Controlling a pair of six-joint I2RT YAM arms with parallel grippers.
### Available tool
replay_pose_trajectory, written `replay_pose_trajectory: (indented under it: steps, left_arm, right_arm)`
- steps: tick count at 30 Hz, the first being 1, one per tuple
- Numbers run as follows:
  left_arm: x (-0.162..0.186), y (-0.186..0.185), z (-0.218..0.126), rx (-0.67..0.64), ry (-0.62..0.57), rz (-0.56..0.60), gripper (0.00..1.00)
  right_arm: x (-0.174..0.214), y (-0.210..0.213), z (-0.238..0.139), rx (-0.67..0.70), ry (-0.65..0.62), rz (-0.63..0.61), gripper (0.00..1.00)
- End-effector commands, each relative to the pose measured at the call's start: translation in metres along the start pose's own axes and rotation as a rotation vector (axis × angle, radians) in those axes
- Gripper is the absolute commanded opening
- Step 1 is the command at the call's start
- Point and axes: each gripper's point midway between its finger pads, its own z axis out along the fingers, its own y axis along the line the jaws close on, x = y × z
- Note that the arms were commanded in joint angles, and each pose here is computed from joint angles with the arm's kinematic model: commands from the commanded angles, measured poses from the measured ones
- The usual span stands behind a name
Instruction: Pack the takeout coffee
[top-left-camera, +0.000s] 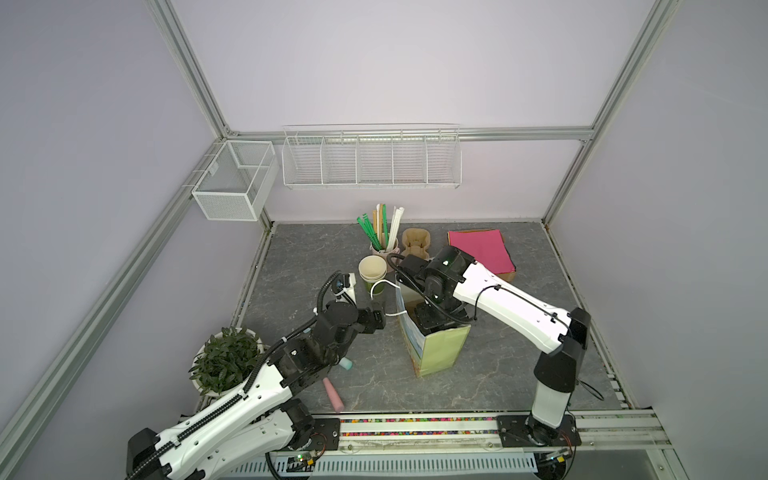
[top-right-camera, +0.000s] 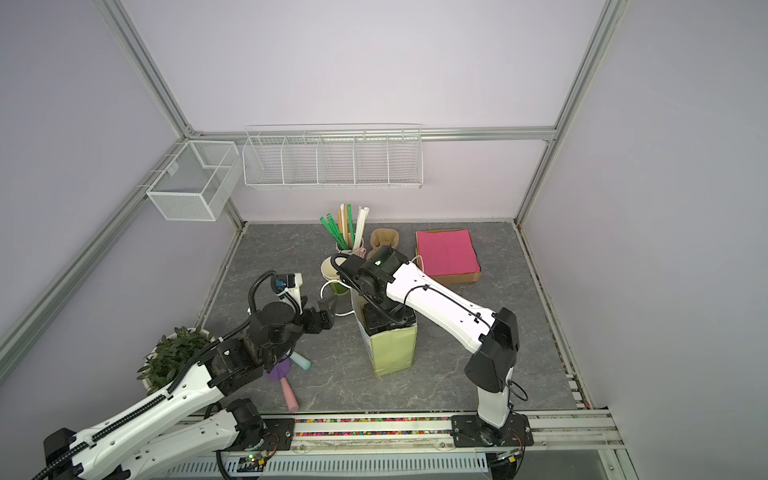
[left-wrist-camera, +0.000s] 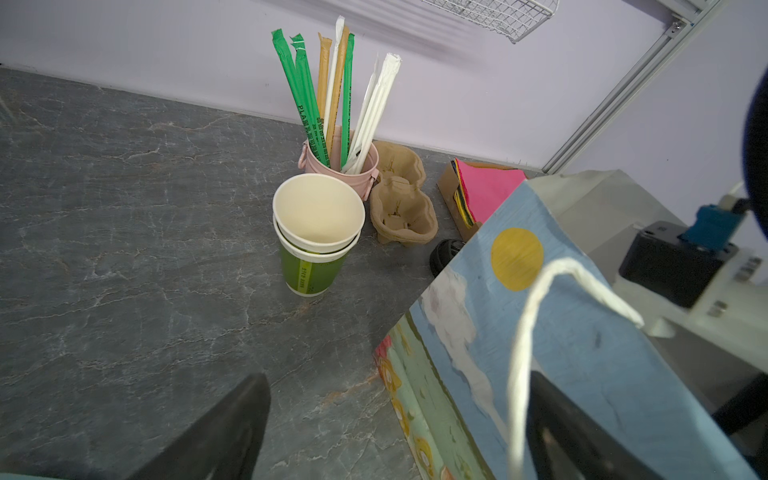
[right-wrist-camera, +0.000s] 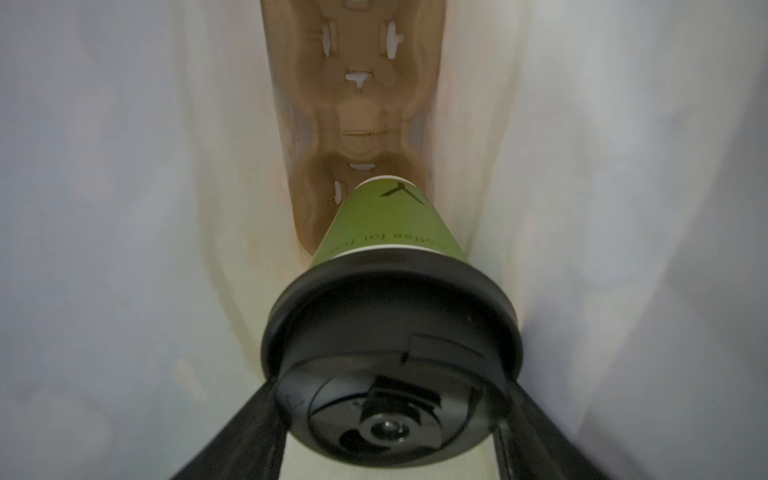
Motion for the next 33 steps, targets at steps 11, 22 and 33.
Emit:
replay_pose_trajectory:
  steps: [11,22,33]
  left_arm:
    - [0.003,0.0,0.0,0.003,0.006,0.016,0.94]
    - [0.004,0.0,0.001,0.003,0.009,0.021,0.94]
    - [0.005,0.0,0.003,0.001,0.013,0.026,0.94]
  right_arm:
    - [0.001,0.012,-0.006,-0.108,-0.058,0.044,0.7]
    - [-0.002,0.014,0.006,-0.097,-0.037,0.037,0.7]
    - [0.001,0.011,0.014,-0.094,-0.001,0.037,0.7]
